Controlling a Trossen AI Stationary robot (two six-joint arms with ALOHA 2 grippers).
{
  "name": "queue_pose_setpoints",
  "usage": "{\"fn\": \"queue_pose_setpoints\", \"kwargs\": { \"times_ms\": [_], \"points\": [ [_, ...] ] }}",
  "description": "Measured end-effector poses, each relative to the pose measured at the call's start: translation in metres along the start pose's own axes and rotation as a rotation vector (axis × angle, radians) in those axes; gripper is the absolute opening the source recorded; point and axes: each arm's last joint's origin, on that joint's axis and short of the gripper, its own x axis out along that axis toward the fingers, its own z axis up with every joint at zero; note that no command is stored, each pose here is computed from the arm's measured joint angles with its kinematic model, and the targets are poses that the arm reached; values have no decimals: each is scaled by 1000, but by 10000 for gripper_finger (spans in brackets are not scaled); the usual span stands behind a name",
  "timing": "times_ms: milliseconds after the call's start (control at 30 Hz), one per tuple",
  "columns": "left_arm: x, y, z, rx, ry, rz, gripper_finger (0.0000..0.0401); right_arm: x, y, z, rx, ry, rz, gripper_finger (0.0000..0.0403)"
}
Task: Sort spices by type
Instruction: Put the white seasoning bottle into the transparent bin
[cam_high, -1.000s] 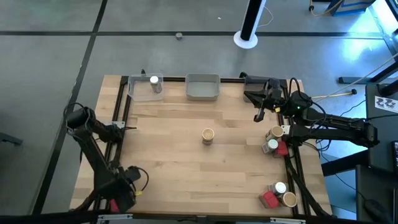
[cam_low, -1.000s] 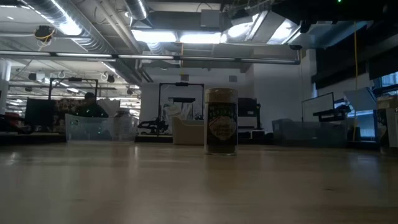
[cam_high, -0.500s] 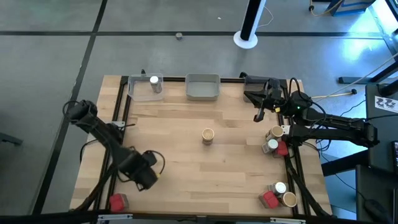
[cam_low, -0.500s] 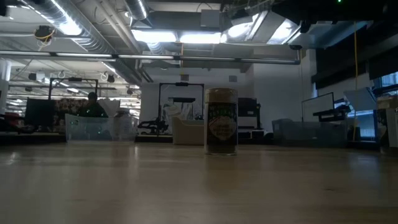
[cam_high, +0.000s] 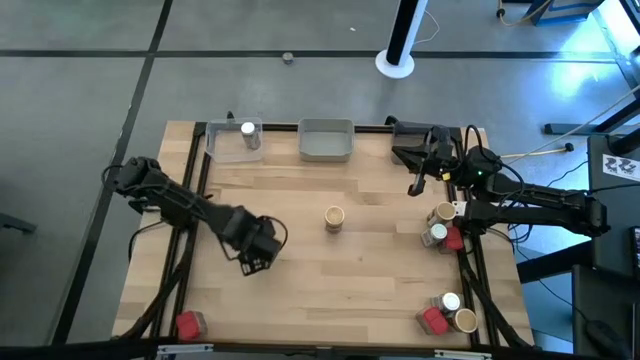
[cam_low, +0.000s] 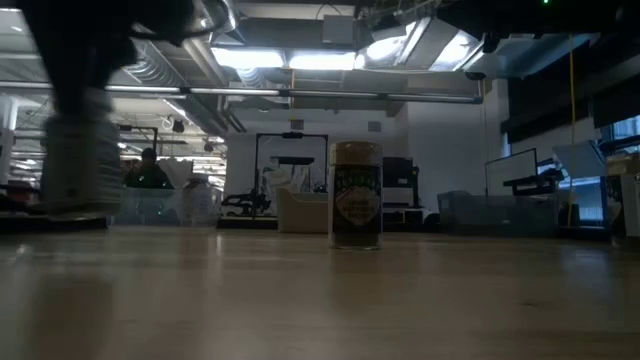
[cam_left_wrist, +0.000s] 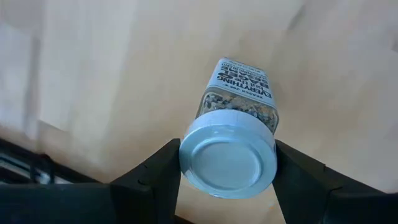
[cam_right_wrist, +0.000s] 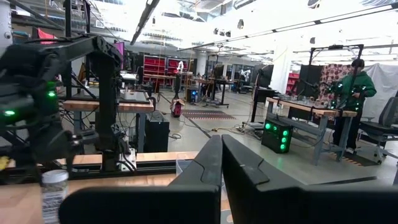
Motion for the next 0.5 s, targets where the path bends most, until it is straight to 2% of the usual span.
{"fn": "queue_pose_setpoints", "kwargs": {
  "times_ms": [200, 500],
  "points": [
    [-3, 29, 24, 27, -38, 74, 193, 0, 0, 0, 0, 5, 1, 12],
    [-26, 72, 53, 32, -112, 214, 194, 0, 0, -1, 0, 8, 1, 12]
  ]
}}
